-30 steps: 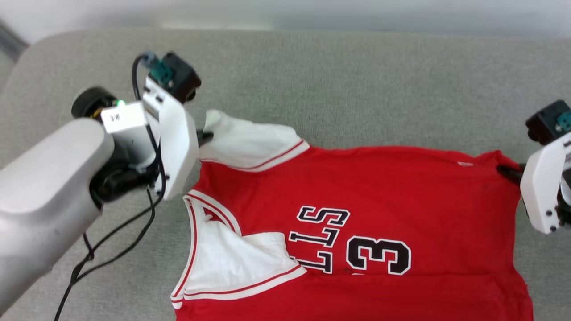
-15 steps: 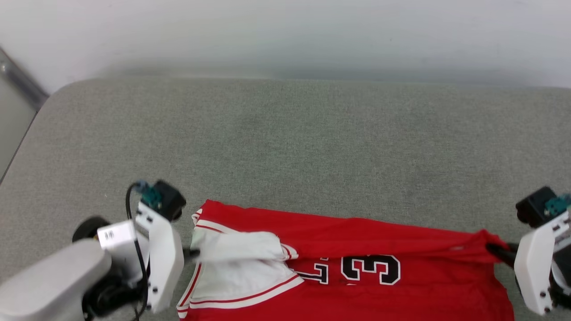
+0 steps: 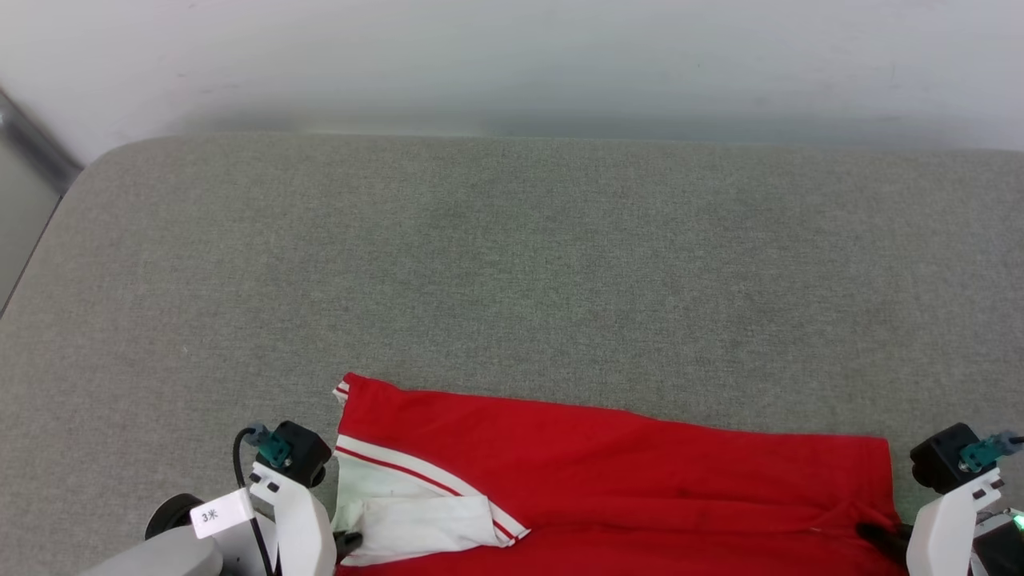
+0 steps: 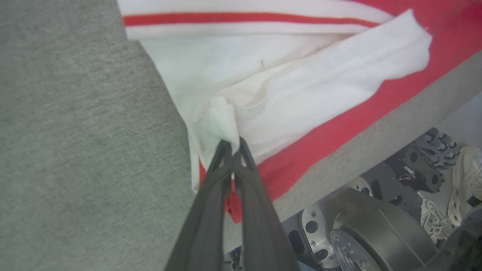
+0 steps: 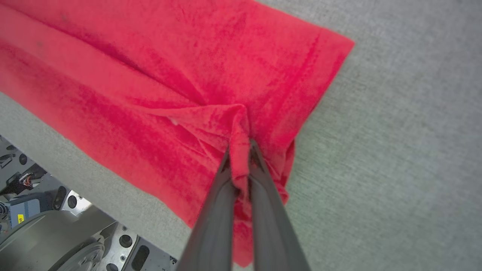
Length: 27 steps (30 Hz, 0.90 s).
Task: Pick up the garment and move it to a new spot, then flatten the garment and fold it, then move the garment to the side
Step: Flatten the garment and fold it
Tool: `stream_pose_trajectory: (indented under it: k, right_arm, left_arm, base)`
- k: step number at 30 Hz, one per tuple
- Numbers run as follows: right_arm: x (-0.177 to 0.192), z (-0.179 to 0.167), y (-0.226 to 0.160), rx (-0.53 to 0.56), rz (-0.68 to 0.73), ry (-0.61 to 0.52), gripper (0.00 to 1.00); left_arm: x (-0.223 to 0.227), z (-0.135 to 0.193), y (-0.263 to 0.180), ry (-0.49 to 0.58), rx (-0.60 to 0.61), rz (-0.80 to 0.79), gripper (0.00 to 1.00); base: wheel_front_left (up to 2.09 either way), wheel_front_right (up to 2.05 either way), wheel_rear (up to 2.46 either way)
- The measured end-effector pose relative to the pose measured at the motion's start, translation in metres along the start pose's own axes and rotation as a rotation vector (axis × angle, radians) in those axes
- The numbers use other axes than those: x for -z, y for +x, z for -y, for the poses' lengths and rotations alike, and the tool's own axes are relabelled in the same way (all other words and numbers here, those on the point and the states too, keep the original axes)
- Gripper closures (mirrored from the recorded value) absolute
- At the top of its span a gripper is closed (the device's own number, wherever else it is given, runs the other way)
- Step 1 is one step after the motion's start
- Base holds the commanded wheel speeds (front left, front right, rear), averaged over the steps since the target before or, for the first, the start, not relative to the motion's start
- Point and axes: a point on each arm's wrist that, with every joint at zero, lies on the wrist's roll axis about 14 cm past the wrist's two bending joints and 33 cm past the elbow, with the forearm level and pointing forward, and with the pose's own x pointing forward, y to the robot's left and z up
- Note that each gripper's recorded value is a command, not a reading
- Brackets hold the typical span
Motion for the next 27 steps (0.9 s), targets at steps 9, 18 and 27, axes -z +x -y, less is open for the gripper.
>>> stream_pose_trajectory:
  k: [9, 18, 27]
  right_arm:
    - [-0.047, 0.01, -0.028, 0.044, 0.21, -0.008, 0.0]
    - [-0.074, 0.044, -0.065, 0.137, 0.391, 0.106, 0.0]
    - [-0.043, 0.052, -0.044, 0.119, 0.341, 0.342, 0.0]
  left_arm:
    - [-0.051, -0.007, -0.018, 0.049, -0.092, 0.312, 0.0]
    - [-0.105, -0.028, -0.063, 0.084, -0.316, 0.742, 0.0]
    - [-0.129, -0.027, -0.08, 0.066, -0.443, 0.925, 0.0]
  base:
    - [0.0, 0.0, 0.0]
    - [0.0, 0.0, 0.0]
    - [0.0, 0.0, 0.0]
